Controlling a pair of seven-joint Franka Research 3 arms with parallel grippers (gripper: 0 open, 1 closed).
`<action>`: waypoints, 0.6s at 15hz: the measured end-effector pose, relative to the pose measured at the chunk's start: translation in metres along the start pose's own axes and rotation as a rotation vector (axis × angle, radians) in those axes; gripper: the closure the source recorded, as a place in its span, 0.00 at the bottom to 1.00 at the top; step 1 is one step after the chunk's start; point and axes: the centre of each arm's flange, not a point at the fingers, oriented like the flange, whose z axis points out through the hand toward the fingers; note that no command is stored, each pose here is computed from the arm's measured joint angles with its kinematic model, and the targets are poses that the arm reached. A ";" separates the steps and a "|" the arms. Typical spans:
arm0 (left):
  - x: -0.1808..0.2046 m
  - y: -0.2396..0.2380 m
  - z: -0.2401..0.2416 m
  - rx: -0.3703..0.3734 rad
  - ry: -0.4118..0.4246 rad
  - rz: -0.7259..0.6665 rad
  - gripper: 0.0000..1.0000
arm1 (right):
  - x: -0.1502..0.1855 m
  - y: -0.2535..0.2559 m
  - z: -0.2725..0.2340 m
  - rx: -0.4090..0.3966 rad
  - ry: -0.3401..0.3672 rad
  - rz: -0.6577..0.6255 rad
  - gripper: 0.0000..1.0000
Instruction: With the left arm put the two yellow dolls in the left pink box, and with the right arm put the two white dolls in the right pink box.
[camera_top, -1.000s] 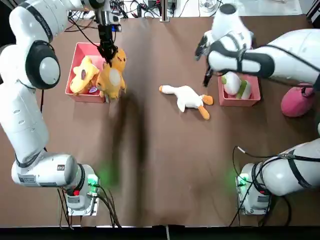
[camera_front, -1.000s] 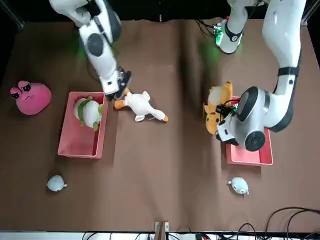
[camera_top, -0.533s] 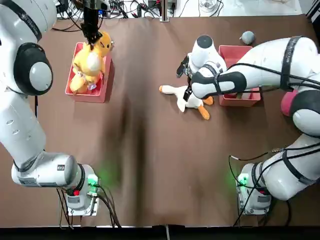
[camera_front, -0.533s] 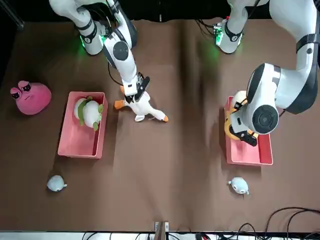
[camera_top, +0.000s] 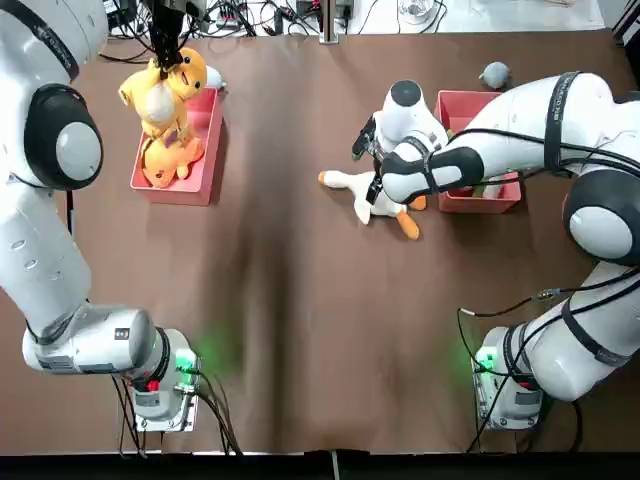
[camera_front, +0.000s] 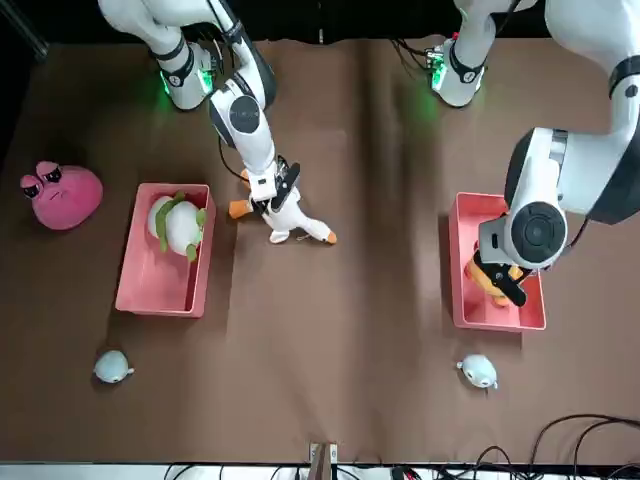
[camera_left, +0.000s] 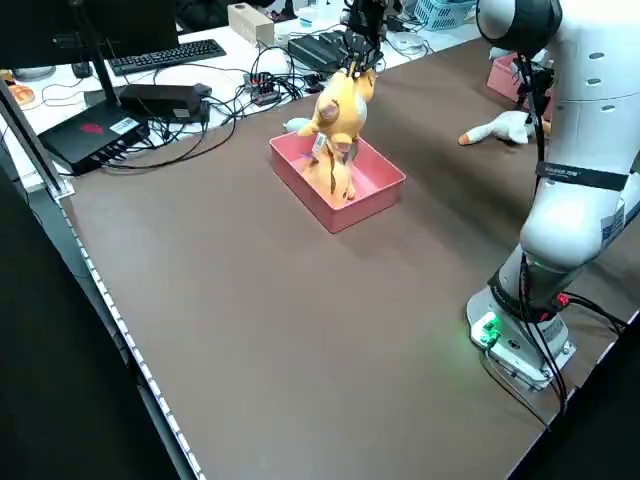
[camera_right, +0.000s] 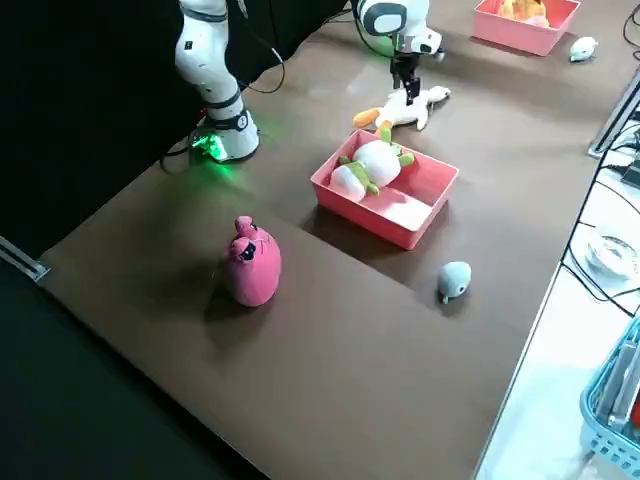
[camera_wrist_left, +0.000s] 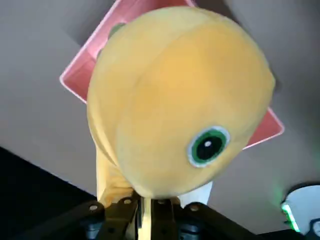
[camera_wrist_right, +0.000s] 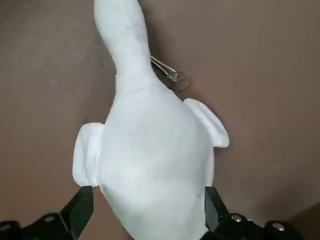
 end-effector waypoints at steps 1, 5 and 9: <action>0.001 0.001 -0.002 0.024 -0.007 0.009 0.92 | 0.001 -0.002 0.002 -0.001 0.001 -0.006 0.07; 0.009 0.011 -0.012 0.100 -0.013 0.030 0.93 | 0.001 -0.002 0.007 -0.004 0.007 -0.010 0.46; 0.024 0.007 0.006 0.097 0.005 0.045 0.93 | 0.002 -0.001 0.006 -0.013 0.009 -0.021 0.75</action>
